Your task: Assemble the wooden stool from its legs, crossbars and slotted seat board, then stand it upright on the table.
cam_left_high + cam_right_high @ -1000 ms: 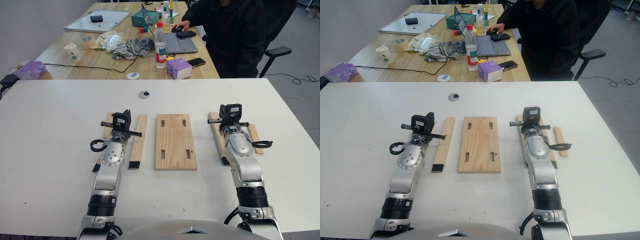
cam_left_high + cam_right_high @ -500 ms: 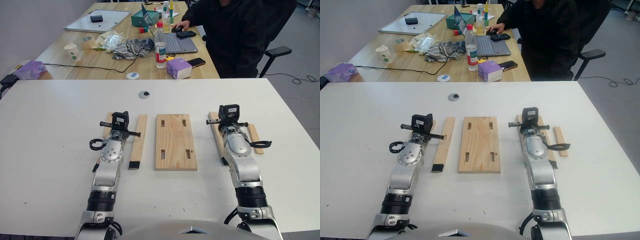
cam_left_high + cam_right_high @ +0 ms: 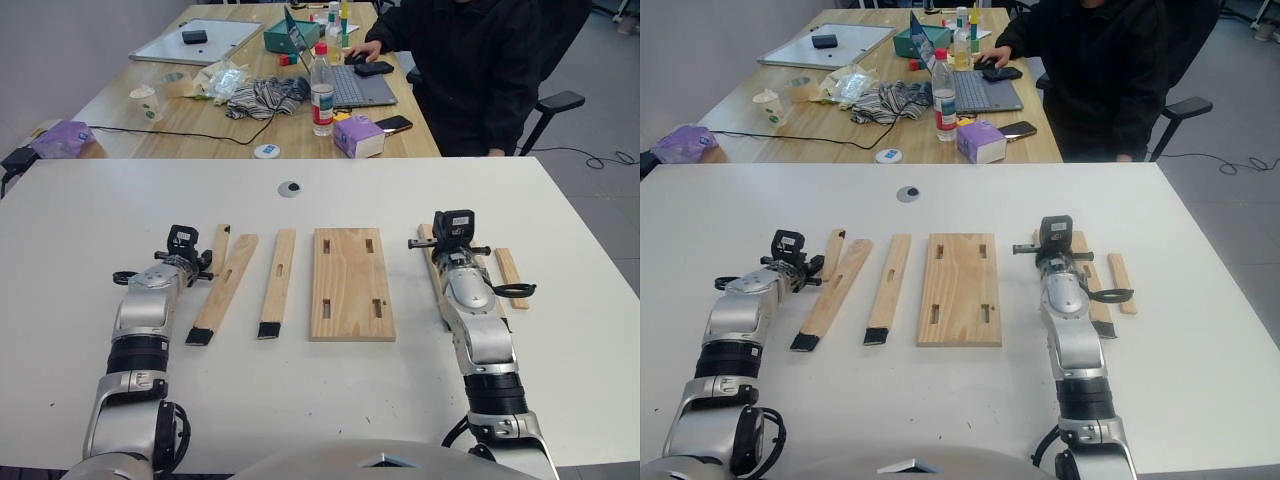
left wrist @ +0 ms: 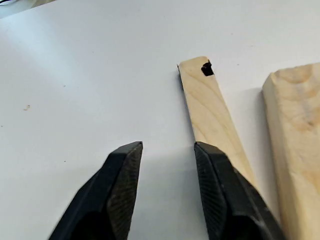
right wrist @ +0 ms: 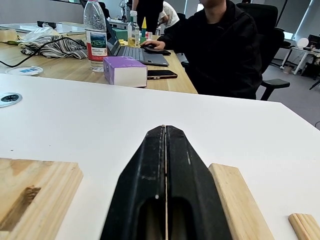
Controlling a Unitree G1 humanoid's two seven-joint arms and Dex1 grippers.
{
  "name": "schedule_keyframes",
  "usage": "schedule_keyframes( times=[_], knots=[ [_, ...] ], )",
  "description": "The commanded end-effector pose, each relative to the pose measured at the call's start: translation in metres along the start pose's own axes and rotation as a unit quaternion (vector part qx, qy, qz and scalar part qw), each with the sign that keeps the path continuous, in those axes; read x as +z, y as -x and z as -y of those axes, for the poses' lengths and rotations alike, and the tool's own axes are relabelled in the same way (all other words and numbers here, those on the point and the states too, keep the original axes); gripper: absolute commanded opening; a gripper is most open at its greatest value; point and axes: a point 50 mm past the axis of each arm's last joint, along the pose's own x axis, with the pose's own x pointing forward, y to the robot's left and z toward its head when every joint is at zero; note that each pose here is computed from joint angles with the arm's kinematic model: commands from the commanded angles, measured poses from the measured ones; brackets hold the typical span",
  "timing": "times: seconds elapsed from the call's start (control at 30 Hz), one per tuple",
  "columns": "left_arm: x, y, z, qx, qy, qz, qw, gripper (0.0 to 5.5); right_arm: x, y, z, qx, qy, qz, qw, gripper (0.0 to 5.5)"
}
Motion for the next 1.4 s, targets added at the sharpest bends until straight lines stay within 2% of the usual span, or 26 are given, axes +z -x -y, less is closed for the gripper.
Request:
schedule_keyframes(
  times=[0.03, 0.17, 0.23, 0.37, 0.53, 0.7, 0.83, 0.87, 0.9, 1.0, 1.07, 1.13, 1.2, 1.3, 1.33, 1.4],
  knots=[
    [0.013, 0.001, -0.004, -0.003, -0.013, 0.024, 1.000, 2.16, 0.001, -0.003, 0.001, -0.001, 0.004, 0.002, 1.000, 0.00],
    [0.027, 0.002, 0.005, -0.025, -0.016, 0.046, 0.998, 2.16, 0.001, -0.002, 0.000, 0.000, 0.005, 0.000, 1.000, 0.00],
    [0.025, -0.001, 0.013, -0.041, -0.012, 0.040, 0.998, 2.16, 0.001, -0.002, 0.000, 0.002, 0.006, 0.000, 1.000, 0.00],
    [0.005, -0.010, 0.017, -0.056, 0.011, -0.004, 0.998, 2.16, 0.000, -0.002, 0.001, 0.002, 0.008, -0.002, 1.000, 0.00],
    [-0.026, -0.006, 0.002, -0.061, 0.024, -0.086, 0.994, 2.16, -0.001, -0.002, 0.001, 0.000, 0.007, -0.004, 1.000, 0.00],
    [-0.044, 0.015, -0.013, -0.079, 0.011, -0.136, 0.988, 1.33, -0.002, 0.001, 0.003, -0.009, 0.005, -0.005, 1.000, 0.00],
    [-0.046, 0.006, -0.008, -0.078, -0.009, -0.114, 0.990, 1.29, 0.001, -0.003, 0.002, -0.005, 0.006, 0.000, 1.000, 0.00],
    [-0.040, 0.005, -0.008, -0.077, -0.024, -0.093, 0.992, 1.29, 0.003, -0.005, 0.004, -0.003, 0.011, 0.005, 1.000, 0.00],
    [-0.019, 0.005, -0.007, -0.081, -0.031, -0.048, 0.995, 1.29, 0.009, -0.008, 0.008, 0.004, 0.022, 0.015, 1.000, 0.00],
    [0.062, 0.017, 0.004, -0.122, -0.014, 0.081, 0.989, 1.29, 0.047, -0.024, 0.017, 0.042, 0.133, 0.101, 0.985, 0.00],
    [0.109, 0.034, 0.030, -0.190, 0.006, 0.124, 0.974, 1.29, 0.078, -0.029, 0.007, 0.085, 0.306, 0.194, 0.928, 0.22],
    [0.134, 0.050, 0.066, -0.272, 0.025, 0.122, 0.954, 1.29, 0.089, -0.029, -0.011, 0.134, 0.454, 0.256, 0.843, 0.71],
    [0.150, 0.061, 0.093, -0.333, 0.045, 0.107, 0.936, 1.29, 0.098, -0.029, -0.024, 0.156, 0.527, 0.294, 0.782, 1.06],
    [0.164, 0.065, 0.113, -0.363, 0.068, 0.089, 0.925, 1.29, 0.104, -0.026, -0.047, 0.191, 0.619, 0.344, 0.680, 1.58],
    [0.166, 0.065, 0.118, -0.367, 0.067, 0.085, 0.924, 1.29, 0.100, -0.024, -0.052, 0.207, 0.636, 0.350, 0.655, 1.80],
    [0.168, 0.066, 0.125, -0.373, 0.063, 0.081, 0.922, 1.29, 0.092, -0.022, -0.058, 0.226, 0.655, 0.354, 0.628, 2.25]
  ],
)
